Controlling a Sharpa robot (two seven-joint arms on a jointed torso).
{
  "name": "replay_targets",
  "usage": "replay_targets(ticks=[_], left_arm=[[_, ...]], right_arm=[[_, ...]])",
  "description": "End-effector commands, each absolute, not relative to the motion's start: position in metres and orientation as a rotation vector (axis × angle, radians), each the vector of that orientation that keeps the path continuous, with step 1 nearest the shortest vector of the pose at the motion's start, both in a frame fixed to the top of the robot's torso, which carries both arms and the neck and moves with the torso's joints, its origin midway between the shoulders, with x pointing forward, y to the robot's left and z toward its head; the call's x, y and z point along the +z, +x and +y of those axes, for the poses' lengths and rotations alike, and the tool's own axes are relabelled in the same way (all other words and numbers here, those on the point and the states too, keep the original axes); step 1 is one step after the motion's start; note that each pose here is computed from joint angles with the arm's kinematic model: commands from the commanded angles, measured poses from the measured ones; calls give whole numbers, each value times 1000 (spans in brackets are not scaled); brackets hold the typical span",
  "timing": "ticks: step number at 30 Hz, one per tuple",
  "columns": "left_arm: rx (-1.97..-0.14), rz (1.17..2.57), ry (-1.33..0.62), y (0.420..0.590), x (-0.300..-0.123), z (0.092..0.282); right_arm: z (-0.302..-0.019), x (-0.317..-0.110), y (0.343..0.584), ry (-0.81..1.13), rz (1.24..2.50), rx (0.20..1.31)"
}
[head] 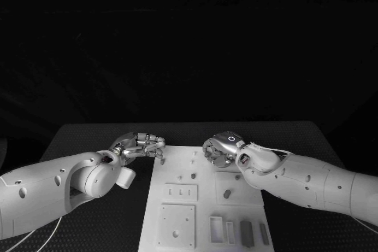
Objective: Assemble the parts on the task board
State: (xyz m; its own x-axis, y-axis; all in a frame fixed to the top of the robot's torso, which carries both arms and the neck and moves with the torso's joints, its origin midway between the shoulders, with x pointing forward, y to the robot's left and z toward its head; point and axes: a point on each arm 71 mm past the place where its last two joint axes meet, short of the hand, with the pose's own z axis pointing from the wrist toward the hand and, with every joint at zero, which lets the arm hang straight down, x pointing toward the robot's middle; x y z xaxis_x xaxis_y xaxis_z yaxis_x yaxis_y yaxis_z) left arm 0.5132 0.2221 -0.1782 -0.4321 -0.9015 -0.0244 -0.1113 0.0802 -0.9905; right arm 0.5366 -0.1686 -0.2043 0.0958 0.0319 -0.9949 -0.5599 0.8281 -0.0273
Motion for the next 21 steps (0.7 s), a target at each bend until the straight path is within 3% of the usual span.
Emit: replay_targets(ticks=[1,21], left_arm=[[-1444,1663,-1004,513,-177,219],[-1440,1662,-1006,513,-177,221]], right_arm=[[-170,-204,537,-451,1411,451],[-175,-205,538,-460,1430,441]])
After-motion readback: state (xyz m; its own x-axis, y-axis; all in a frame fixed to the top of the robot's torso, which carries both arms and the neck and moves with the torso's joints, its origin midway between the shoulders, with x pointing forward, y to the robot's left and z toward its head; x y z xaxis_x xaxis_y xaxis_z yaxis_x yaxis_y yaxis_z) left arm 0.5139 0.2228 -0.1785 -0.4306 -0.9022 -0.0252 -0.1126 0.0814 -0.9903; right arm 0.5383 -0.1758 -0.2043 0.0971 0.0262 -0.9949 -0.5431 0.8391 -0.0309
